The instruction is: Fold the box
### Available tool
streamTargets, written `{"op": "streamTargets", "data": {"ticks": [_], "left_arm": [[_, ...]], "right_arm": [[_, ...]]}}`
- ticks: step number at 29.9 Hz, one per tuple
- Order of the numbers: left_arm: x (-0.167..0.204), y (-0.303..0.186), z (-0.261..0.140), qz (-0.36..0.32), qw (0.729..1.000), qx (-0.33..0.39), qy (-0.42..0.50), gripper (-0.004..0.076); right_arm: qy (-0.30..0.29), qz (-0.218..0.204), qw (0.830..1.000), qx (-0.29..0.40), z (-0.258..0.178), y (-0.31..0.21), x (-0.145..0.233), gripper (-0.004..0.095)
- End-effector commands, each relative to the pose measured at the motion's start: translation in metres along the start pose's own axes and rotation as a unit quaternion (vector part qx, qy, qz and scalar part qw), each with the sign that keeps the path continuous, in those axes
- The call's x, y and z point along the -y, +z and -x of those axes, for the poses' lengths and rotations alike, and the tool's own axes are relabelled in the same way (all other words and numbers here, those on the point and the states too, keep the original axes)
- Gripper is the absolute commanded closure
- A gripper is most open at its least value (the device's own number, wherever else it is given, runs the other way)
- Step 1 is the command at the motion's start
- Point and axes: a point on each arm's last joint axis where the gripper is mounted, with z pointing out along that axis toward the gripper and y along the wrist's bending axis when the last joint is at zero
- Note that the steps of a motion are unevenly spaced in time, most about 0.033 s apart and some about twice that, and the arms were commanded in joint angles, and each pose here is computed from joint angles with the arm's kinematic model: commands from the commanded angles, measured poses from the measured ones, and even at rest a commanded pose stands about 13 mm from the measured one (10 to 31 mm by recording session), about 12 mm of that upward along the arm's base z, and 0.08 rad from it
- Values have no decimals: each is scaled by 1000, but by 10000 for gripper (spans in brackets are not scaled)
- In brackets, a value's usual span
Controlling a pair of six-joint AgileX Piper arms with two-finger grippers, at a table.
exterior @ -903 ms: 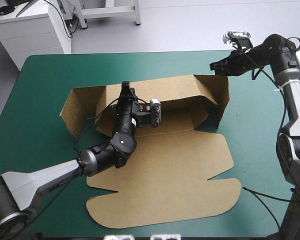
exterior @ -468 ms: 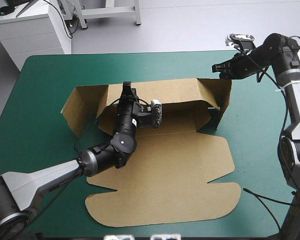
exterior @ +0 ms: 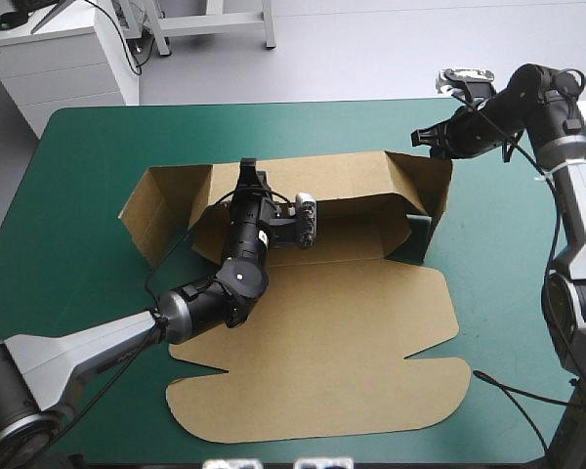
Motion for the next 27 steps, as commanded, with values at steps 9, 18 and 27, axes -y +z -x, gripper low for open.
{"op": "streamTargets", "data": {"ticks": [9, 18, 27], "left_arm": [[-24, -7, -1, 56, 998, 7, 11, 731], [-24, -7, -1, 56, 998, 6, 11, 731], [-24, -7, -1, 55, 998, 8, 10, 731]], "right_arm": [[-15, 16, 1000, 9, -20, -38, -21, 926], [-27, 22, 999, -21, -49, -41, -26, 927], [-26, 35, 999, -30, -68, -49, -32, 927]]}}
